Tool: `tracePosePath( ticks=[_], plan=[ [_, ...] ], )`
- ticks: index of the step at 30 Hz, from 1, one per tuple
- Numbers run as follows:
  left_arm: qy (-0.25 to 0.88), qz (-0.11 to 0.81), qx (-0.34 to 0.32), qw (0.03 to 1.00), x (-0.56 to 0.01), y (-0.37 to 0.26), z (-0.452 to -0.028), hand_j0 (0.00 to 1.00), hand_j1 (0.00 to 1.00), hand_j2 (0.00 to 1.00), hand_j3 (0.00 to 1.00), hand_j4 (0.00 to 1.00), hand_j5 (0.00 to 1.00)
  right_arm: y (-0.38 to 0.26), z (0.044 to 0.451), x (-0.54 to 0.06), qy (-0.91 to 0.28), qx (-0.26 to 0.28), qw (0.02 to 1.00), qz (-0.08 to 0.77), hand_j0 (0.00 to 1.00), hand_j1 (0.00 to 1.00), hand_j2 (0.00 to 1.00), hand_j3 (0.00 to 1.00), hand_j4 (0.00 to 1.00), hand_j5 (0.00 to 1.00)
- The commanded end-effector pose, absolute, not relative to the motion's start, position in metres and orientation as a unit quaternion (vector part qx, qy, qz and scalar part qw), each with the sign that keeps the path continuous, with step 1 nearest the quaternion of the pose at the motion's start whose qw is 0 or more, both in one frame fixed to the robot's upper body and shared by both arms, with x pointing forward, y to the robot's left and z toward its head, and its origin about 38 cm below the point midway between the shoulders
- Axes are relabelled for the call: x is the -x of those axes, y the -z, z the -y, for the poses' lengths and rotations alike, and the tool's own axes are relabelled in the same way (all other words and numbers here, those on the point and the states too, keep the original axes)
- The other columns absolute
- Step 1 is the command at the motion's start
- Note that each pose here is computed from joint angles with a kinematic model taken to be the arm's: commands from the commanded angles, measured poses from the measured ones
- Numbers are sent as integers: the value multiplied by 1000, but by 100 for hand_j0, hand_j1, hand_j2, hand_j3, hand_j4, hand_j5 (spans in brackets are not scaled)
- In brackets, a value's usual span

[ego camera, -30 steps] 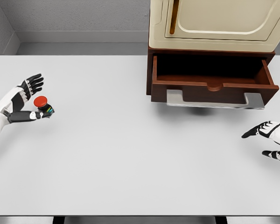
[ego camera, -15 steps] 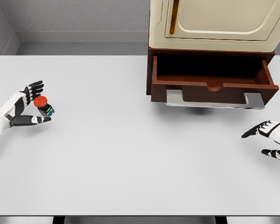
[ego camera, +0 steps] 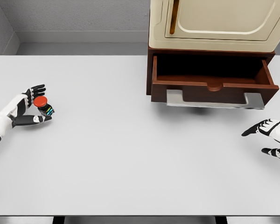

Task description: Put the switch into the drawer with left arm, and close the drawer with right arm

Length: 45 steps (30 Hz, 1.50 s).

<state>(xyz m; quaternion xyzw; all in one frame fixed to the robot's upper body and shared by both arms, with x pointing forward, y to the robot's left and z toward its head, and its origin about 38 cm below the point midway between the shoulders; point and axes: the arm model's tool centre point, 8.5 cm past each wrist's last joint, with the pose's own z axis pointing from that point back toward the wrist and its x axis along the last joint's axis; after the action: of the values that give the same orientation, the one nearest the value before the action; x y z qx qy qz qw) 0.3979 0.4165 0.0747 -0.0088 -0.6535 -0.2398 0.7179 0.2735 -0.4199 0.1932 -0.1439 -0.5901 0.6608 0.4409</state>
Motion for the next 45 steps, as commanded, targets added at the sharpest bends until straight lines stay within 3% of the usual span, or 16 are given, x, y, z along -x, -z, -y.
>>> tracePosePath(
  ticks=[1, 6, 19, 22, 24, 26, 45],
  plan=[
    [239, 650, 8, 721, -397, -73, -418, 82, 82, 82, 82, 82, 82, -194, 420, -274, -659, 143, 442, 592, 74, 74, 74, 74, 74, 74],
    [241, 650, 9, 721, -397, -72, -417, 74, 74, 74, 74, 74, 74, -194, 420, -274, -658, 143, 442, 592, 74, 74, 74, 74, 74, 74],
    [244, 641, 8, 728, -392, -65, -417, 73, 73, 73, 73, 73, 73, -194, 420, -274, -658, 144, 442, 592, 76, 76, 76, 76, 76, 76],
    [244, 641, 9, 728, -392, -65, -416, 63, 63, 63, 63, 63, 63, -194, 420, -274, -658, 144, 442, 592, 76, 76, 76, 76, 76, 76],
    [244, 643, 8, 725, -392, -67, -417, 47, 47, 47, 47, 47, 47, -194, 420, -274, -658, 144, 442, 592, 76, 76, 76, 76, 76, 76],
    [245, 646, 7, 723, -393, -70, -416, 43, 43, 43, 43, 43, 43, -194, 420, -274, -657, 144, 442, 593, 76, 76, 76, 76, 76, 76],
    [293, 702, -4, 650, -406, -135, -389, 35, 35, 35, 35, 35, 35, -194, 420, -274, -657, 144, 442, 593, 77, 77, 77, 77, 77, 77]
  ],
)
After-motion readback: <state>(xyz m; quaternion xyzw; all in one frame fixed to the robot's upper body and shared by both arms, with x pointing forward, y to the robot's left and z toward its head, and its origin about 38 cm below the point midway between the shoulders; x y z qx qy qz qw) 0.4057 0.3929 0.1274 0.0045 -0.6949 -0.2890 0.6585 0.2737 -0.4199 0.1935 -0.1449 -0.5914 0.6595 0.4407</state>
